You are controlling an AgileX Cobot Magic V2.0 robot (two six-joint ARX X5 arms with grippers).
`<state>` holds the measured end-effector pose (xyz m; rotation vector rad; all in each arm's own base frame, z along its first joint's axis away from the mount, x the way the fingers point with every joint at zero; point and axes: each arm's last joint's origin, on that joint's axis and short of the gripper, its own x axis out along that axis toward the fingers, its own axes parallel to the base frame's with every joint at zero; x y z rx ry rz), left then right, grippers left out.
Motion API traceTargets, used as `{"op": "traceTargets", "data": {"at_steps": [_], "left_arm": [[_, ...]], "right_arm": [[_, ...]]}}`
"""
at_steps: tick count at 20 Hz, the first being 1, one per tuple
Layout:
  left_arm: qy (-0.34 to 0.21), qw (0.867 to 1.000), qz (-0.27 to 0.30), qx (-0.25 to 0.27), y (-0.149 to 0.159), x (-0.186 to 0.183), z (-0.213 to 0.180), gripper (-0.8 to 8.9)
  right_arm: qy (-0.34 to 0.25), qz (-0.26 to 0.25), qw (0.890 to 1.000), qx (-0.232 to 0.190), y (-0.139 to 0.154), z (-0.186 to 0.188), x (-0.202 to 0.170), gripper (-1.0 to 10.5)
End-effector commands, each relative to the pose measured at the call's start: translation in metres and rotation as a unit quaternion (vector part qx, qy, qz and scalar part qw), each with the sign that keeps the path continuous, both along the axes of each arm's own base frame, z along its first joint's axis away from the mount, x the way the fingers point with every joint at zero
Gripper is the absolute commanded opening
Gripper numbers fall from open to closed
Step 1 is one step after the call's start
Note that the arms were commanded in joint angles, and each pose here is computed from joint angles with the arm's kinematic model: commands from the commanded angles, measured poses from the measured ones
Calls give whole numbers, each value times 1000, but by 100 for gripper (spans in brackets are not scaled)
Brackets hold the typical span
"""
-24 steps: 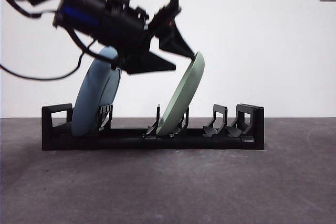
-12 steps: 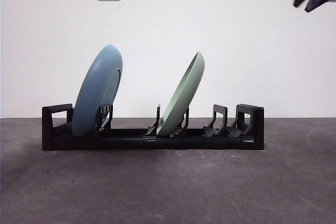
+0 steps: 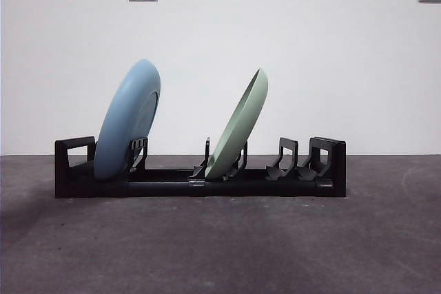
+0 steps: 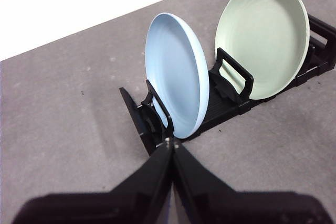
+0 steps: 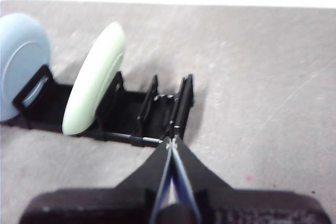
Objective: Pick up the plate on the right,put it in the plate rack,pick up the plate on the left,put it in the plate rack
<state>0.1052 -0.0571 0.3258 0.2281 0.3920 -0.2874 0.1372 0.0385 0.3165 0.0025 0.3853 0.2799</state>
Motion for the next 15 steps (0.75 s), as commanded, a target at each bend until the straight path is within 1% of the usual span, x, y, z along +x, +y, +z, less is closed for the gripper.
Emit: {"op": "traceTargets", "data": {"at_steps": [1,2,4,6,15], "left_arm": [[-10,1000,10,-19,9,-13,-15,-8],[-19,999,9,-25,12,-18,-20,-8],[-30,999,7,-34,15,-23,-24,-8],[-26,999,8,-32,15,-24,-24,-4],[-12,1000,9,-23,14,-21,-27,-4]], "right_arm": [[-15,-11,999,27,-3,-19,-11,-16],[-16,-11,999,28,-4,-25,-15,-12],[3,-15,999,28,-5,-32,-17,-10],[20,-23,998,48,-4,-34,-16,6],[22,-24,998,48,-4,-34,-15,6]]}}
